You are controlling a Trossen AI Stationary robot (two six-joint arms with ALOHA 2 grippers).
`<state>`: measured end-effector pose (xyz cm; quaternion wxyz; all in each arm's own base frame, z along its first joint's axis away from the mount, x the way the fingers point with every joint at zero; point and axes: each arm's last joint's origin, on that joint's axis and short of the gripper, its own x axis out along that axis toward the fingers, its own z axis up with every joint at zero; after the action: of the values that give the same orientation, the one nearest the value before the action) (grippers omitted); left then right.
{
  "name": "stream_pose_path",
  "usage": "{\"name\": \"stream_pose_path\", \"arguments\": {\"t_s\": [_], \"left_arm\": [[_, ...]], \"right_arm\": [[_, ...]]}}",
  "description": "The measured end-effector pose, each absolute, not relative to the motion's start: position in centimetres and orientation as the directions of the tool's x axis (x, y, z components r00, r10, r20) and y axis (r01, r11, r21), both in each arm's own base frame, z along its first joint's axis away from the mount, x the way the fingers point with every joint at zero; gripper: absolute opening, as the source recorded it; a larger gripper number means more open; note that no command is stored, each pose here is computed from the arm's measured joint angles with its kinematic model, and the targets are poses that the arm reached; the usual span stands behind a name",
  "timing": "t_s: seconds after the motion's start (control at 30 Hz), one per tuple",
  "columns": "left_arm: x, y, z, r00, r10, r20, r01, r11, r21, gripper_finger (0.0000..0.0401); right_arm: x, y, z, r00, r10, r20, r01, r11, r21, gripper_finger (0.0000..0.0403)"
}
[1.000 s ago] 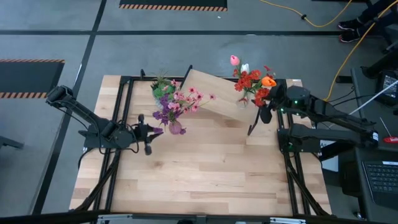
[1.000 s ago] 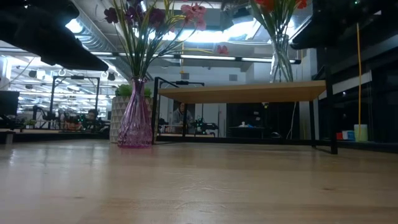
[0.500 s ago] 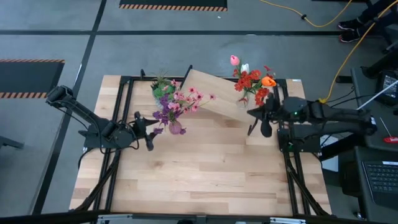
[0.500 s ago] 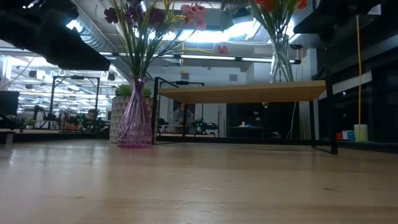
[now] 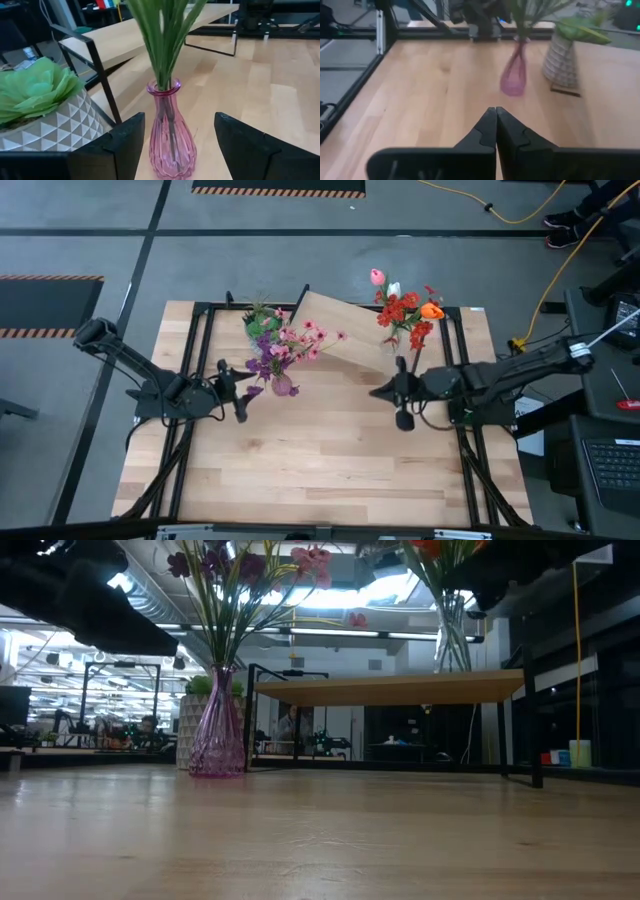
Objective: Pick and place flowers into a vace then onto a shelf
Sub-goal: Put the pink vase on the shelf
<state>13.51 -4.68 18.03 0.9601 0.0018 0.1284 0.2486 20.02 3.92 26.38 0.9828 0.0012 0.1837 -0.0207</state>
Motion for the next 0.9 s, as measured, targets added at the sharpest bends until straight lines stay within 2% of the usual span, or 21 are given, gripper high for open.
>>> {"name": "stream_pose_path", "arguments": {"t_s": [0.17,0.4,0.9], "left_arm": [[13.9,-4.1,17.6,0.813,0.519,-0.264,-0.522,0.851,0.065,0.0233],[15.4,-2.9,16.2,0.772,0.524,-0.358,-0.526,0.845,0.103,0.0233],[17.7,-0.9,16.1,0.804,0.482,-0.349,-0.493,0.868,0.063,0.0233]], "right_arm": [[21.4,5.1,25.1,0.935,-0.004,-0.353,0.003,1.0,-0.002,0.0002],[22.6,5.7,24.1,0.93,0.004,-0.368,-0.007,1.0,-0.006,0.0002],[23.7,6.0,22.8,0.915,-0.001,-0.403,-0.007,1.0,-0.018,0.0003]]}}
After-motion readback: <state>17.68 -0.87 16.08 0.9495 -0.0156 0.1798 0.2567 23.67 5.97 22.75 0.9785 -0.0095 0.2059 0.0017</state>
